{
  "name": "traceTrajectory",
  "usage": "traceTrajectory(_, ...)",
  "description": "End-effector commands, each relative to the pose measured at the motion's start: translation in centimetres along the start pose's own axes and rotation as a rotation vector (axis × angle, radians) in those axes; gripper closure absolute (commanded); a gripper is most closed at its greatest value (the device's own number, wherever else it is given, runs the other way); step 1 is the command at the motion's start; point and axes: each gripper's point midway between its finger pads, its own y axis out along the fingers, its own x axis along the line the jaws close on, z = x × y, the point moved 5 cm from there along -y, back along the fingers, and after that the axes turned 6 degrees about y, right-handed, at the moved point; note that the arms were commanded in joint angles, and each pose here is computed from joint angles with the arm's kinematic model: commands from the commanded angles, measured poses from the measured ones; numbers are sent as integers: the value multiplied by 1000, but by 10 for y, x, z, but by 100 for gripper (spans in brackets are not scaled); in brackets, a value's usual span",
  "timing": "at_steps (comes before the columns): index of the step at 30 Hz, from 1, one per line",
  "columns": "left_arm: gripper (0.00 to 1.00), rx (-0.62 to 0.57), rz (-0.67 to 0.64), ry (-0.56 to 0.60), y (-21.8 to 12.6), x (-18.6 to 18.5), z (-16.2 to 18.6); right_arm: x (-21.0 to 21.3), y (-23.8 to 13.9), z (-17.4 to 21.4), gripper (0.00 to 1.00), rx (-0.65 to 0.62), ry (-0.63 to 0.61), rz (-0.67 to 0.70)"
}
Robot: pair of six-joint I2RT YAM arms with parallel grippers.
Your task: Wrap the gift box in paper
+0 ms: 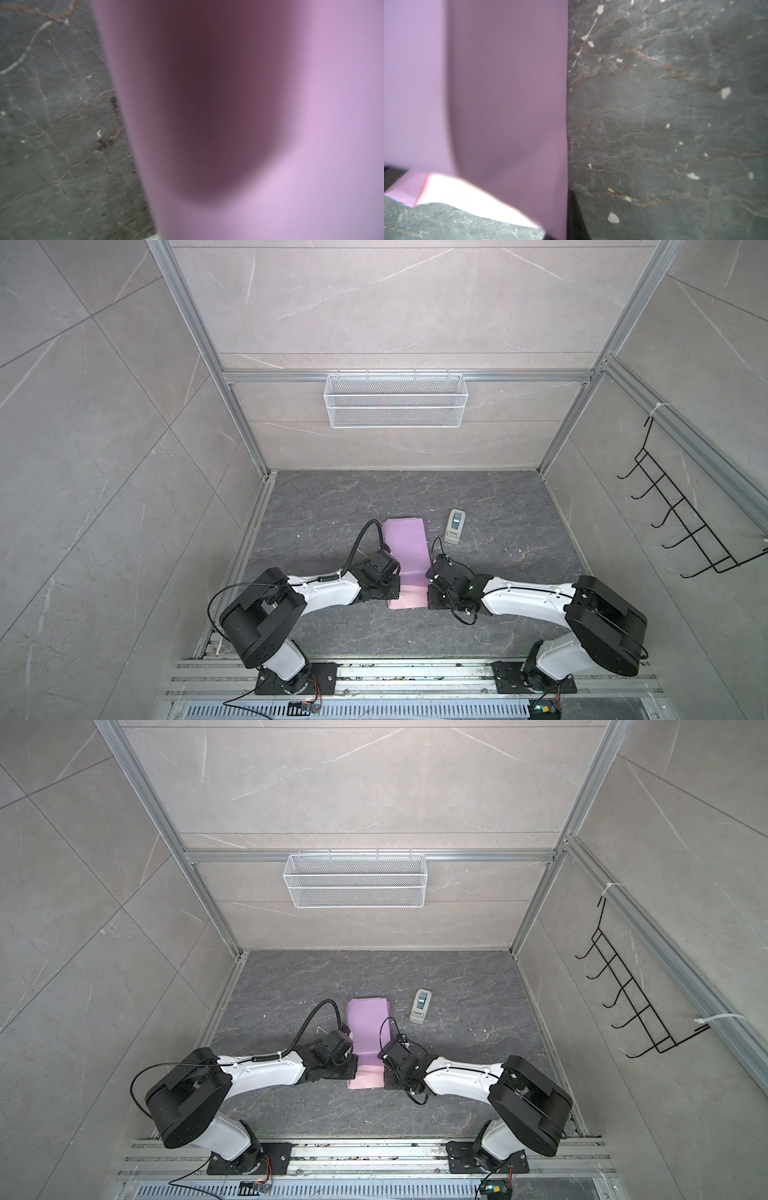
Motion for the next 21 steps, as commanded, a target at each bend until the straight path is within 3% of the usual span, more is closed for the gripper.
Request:
traceTrajectory(1,88,30,-37,-25,-2,6,8,-7,1,1,99,-1,0,56)
traceTrajectory(5,71,29,-30,-38,-8,5,13,-7,2,1,98,1,-2,56)
traceTrajectory(9,64,33,-30,-49,-13,5,22,-7,2,1,98,2,-2,56)
traceTrajectory(16,64,52,-30,-60,-15,5,37,-7,3,2,98,4,-2,56)
traceTrajectory(21,79,61,-39,-60,-10,3,39,-6,4,1,99,3,-2,54)
